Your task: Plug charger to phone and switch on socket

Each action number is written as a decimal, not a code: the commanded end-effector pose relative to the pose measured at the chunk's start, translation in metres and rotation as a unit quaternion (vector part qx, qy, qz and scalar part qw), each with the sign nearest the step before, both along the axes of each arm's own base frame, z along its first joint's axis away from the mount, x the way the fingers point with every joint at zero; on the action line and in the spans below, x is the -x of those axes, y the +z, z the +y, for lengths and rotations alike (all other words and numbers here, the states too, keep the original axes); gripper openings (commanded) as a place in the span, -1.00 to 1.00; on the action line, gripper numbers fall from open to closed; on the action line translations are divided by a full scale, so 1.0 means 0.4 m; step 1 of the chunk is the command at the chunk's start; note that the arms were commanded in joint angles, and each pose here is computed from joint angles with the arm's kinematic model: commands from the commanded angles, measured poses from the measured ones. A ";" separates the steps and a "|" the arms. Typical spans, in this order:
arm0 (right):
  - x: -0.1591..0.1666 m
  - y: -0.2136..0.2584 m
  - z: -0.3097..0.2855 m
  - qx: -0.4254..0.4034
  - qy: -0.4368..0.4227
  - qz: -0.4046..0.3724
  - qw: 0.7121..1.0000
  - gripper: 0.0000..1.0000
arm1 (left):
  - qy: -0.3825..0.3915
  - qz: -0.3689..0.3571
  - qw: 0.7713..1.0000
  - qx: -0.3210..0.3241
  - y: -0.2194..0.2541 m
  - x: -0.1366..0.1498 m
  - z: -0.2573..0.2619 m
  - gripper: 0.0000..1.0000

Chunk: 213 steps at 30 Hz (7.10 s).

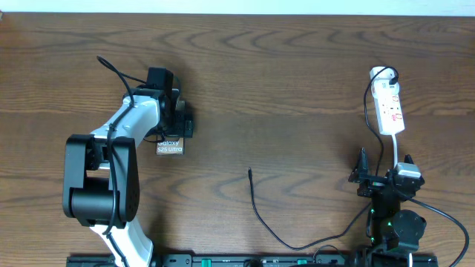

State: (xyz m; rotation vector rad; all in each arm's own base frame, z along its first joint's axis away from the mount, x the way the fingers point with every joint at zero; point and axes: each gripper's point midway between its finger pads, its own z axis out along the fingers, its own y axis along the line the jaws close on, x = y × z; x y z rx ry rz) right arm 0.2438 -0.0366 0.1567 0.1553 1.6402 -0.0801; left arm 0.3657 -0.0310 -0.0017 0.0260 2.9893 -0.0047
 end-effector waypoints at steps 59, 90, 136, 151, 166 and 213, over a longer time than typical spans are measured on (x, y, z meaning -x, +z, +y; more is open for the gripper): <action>0.000 -0.001 0.004 -0.003 0.002 0.000 1.000 0.98 | 0.001 -0.002 1.000 -0.006 -0.014 -0.006 0.007 0.88; 0.000 -0.001 0.004 -0.003 0.002 0.000 1.000 0.99 | 0.001 0.012 1.000 -0.008 -0.033 0.015 0.009 0.82; 0.000 -0.001 0.004 -0.003 0.002 0.000 1.000 0.99 | 0.003 0.020 1.000 -0.021 -0.051 0.035 0.022 0.82; 0.000 -0.001 0.004 -0.003 0.002 0.000 1.000 0.99 | 0.003 0.020 1.000 -0.021 -0.051 0.036 0.022 0.74; 0.000 -0.001 0.004 -0.003 0.002 0.000 1.000 0.99 | 0.003 0.020 1.000 -0.021 -0.051 0.036 0.022 0.73; 0.000 -0.001 0.004 -0.003 0.002 0.000 1.000 0.99 | 0.003 0.020 1.000 -0.021 -0.051 0.036 0.022 0.40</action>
